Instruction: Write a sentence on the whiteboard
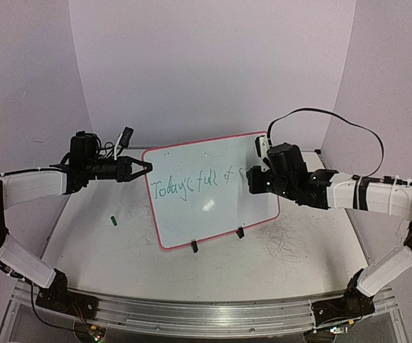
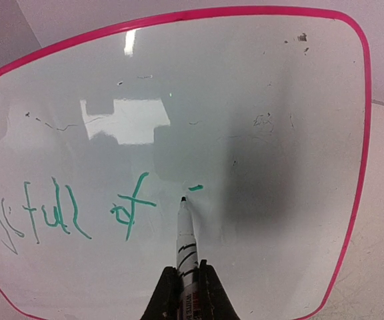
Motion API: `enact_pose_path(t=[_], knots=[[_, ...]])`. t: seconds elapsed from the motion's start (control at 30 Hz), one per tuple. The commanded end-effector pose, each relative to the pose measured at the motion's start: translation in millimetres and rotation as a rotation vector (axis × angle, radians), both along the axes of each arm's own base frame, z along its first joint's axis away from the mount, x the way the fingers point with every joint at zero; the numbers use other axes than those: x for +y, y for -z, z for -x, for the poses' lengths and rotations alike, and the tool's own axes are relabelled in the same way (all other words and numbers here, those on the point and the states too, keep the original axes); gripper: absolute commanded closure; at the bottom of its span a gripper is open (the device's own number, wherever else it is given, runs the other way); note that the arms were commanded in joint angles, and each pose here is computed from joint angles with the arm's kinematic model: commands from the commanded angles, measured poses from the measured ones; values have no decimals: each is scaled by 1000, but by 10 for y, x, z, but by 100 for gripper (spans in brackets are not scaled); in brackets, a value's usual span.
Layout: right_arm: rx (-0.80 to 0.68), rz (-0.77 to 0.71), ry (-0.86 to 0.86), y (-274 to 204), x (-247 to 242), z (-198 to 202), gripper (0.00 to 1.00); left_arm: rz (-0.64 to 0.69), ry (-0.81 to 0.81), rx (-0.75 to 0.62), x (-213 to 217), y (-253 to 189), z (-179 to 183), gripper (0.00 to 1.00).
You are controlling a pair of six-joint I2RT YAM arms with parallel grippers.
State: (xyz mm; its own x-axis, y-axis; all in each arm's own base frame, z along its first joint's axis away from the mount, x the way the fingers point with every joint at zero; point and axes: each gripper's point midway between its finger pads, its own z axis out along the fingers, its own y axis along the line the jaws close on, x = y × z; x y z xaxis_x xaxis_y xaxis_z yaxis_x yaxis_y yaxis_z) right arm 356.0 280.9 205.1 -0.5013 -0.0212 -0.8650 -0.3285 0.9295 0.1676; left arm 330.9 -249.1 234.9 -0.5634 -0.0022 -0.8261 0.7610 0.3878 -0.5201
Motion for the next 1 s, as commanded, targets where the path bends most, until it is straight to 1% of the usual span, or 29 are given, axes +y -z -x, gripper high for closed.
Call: enact_pose_path(t=[0.0, 0.33, 0.57, 0.8, 0.97], knots=[[-7, -6, 11, -38, 16, -60, 100, -82, -34, -45, -2, 133, -73, 100], [9, 27, 72, 56, -53, -123, 100, -82, -33, -45, -2, 130, -71, 100], [-15, 31, 128, 1, -145, -162, 100, -82, -34, -49, 0, 120, -69, 100], [-23, 25, 106, -18, -93, -173, 100, -81, -34, -50, 1, 115, -67, 100], [-2, 27, 73, 42, -62, -121, 100, -83, -35, -50, 1, 118, -68, 100]])
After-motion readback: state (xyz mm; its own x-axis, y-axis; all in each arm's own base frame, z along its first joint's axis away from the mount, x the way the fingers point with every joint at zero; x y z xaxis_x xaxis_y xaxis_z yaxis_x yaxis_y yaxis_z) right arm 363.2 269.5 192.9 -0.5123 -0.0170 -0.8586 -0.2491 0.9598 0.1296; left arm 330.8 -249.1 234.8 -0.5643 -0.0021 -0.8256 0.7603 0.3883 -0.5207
